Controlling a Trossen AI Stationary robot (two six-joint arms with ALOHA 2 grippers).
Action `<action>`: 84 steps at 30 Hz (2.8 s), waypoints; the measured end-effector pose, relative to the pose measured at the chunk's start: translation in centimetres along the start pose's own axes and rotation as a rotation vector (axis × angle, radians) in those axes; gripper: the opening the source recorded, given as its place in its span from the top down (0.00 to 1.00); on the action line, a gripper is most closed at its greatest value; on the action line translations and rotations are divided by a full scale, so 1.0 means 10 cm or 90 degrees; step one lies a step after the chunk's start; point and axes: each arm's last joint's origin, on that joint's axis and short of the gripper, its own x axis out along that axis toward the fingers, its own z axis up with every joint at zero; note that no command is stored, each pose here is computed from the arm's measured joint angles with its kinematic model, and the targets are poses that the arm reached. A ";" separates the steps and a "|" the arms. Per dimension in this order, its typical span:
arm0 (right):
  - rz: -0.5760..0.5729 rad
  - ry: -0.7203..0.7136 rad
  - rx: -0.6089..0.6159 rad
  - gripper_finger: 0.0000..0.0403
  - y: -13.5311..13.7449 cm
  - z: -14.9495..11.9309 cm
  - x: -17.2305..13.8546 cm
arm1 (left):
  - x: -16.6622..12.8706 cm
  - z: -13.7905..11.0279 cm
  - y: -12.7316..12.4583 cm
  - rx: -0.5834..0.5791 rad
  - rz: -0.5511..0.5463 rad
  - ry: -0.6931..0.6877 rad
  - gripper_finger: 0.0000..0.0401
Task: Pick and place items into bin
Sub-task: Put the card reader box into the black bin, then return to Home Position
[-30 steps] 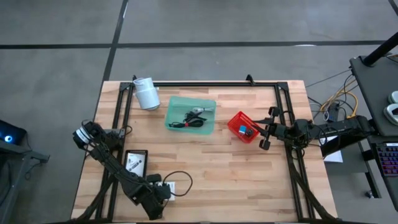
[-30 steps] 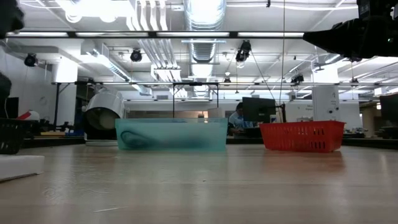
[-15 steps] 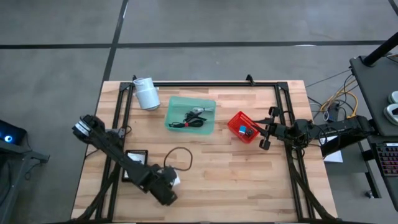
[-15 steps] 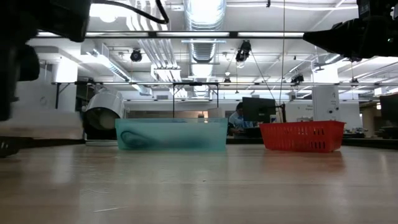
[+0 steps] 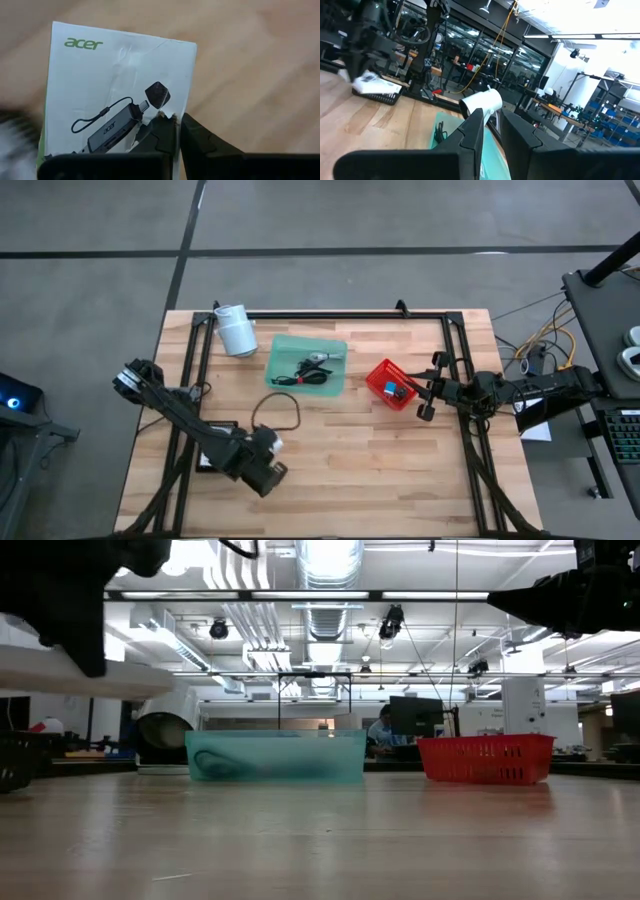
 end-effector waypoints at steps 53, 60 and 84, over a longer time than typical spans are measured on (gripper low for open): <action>0.002 0.004 -0.011 0.87 0.00 0.00 0.00 | 0.04 -0.40 0.69 -0.288 0.345 -0.024 1.00; 0.002 0.004 -0.011 0.87 0.00 0.00 0.00 | 0.08 -0.42 0.68 -0.283 0.359 -0.014 1.00; 0.002 0.003 -0.011 0.87 0.00 0.00 0.00 | 0.09 -0.43 0.65 -0.225 0.341 0.033 0.78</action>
